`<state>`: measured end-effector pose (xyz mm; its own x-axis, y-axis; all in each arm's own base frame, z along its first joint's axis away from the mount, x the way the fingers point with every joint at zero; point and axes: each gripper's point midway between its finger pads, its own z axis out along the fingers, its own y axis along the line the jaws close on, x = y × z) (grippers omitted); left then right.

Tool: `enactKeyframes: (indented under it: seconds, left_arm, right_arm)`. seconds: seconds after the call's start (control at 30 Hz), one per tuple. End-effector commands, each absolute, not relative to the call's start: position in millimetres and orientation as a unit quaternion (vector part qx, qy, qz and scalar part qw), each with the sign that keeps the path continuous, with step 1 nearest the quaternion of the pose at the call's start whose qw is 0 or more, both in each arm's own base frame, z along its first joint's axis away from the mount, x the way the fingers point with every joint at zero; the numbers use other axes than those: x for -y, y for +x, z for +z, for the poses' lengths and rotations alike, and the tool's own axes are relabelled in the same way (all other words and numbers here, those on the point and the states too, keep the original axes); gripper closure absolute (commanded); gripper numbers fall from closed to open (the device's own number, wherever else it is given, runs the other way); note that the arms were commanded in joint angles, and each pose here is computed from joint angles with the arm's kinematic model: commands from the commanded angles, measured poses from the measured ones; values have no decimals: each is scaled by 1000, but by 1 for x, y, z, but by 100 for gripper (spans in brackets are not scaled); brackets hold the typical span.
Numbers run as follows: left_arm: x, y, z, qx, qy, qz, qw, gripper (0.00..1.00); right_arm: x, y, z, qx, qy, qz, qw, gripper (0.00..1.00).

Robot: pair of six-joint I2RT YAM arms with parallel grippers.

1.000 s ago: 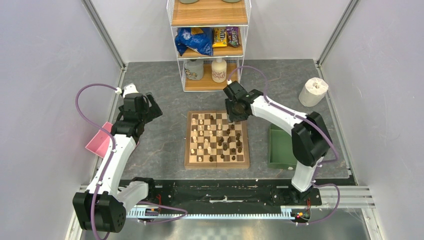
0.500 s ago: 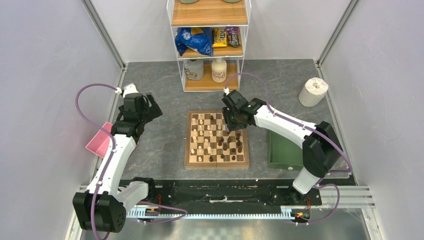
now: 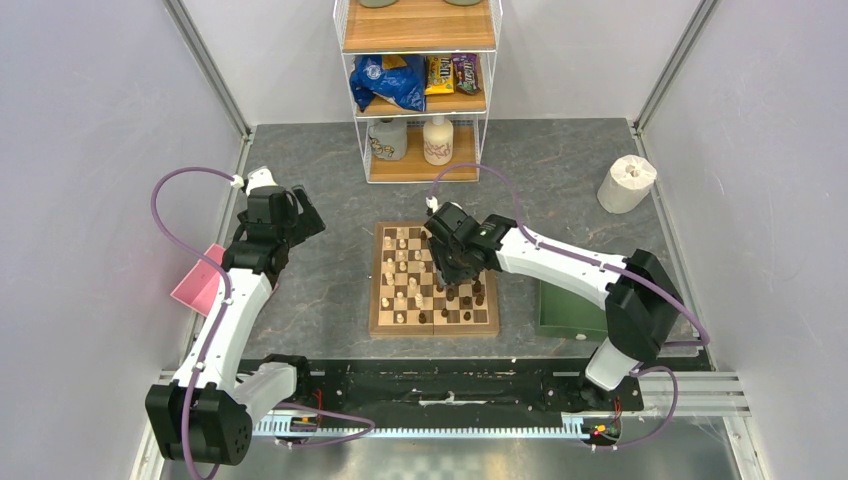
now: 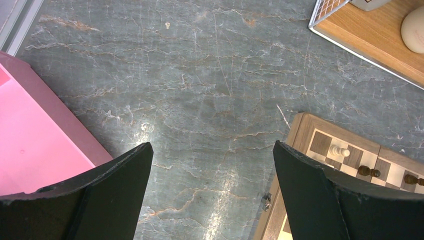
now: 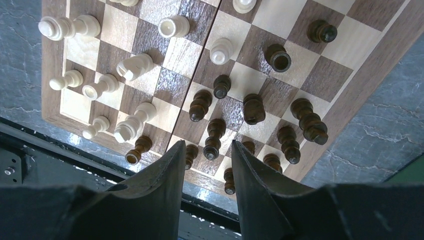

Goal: Set up the chess pieces on the board

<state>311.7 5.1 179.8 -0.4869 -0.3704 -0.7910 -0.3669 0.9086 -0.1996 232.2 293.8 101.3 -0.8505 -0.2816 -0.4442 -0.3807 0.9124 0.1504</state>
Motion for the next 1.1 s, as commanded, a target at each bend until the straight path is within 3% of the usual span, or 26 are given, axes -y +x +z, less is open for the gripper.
enactKeyframes:
  seconds: [0.0, 1.07]
  left_arm:
    - [-2, 318, 188, -857, -207, -12, 472, 2]
    - [-2, 317, 187, -857, -208, -14, 472, 2]
  right_arm:
    - [-288, 231, 97, -959, -162, 97, 210, 54]
    - [-296, 215, 79, -964, -182, 95, 169, 68]
